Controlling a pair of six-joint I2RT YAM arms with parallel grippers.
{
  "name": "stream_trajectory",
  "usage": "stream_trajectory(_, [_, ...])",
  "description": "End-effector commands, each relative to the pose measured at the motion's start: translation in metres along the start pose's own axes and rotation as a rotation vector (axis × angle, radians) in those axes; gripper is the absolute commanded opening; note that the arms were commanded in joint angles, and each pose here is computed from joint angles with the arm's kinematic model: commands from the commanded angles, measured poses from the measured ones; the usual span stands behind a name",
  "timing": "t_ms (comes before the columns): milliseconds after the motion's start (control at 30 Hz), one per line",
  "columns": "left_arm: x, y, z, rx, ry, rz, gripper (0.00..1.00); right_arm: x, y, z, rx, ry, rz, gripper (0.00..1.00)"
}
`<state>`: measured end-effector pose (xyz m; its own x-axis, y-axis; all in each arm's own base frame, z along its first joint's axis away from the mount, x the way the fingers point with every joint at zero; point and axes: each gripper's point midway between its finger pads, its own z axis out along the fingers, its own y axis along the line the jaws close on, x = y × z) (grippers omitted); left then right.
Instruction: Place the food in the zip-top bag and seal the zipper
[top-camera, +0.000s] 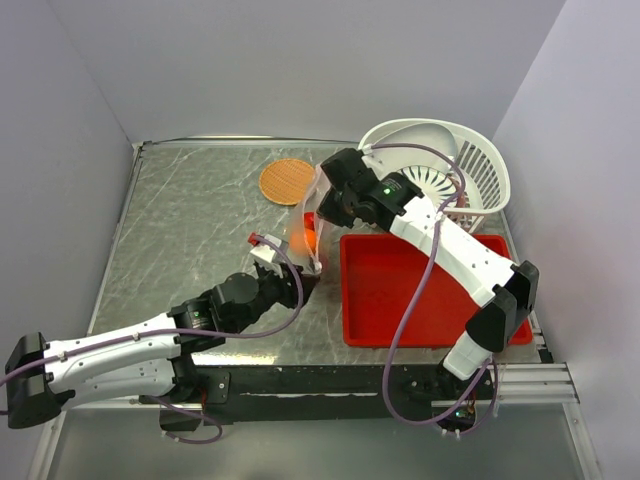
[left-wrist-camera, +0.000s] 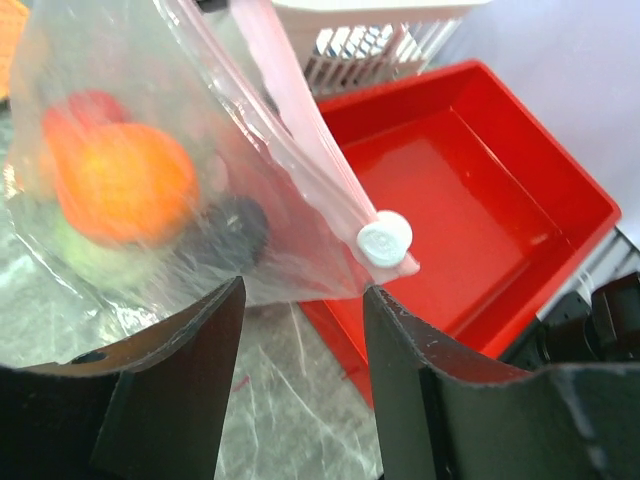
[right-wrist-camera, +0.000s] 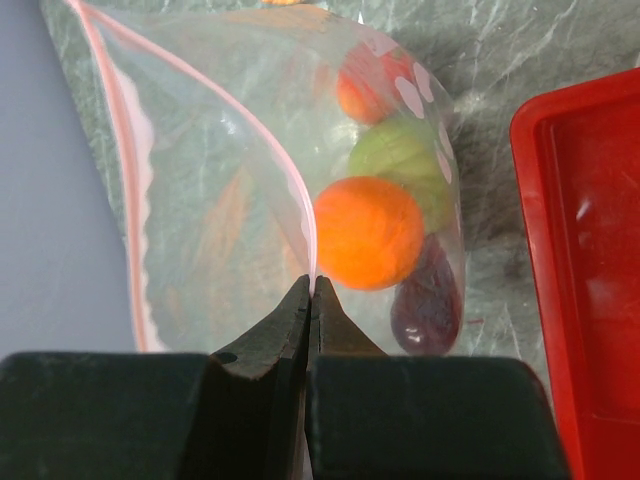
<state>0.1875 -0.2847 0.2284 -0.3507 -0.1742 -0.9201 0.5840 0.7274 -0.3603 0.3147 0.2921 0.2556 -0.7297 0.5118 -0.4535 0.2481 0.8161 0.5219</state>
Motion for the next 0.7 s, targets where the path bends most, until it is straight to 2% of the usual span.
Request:
stream_trajectory(0, [-0.026, 0.0, 0.003, -0.018, -0.116, -0.003, 0.57, -0.017, 0.008, -0.012, -0.007, -0.046, 0.05, 0.0])
stream_trajectory(467, [-0.021, -0.008, 0.009, -0.02, -0.152, 0.041, 0.64, -0.021, 0.014, -0.015, -0.01, -0.039, 0.076, 0.0])
stream_trajectory(667, [-0.025, 0.0, 0.009, -0.104, -0.178, 0.038, 0.66, -0.022, 0.019, -0.016, -0.021, -0.032, 0.076, 0.0])
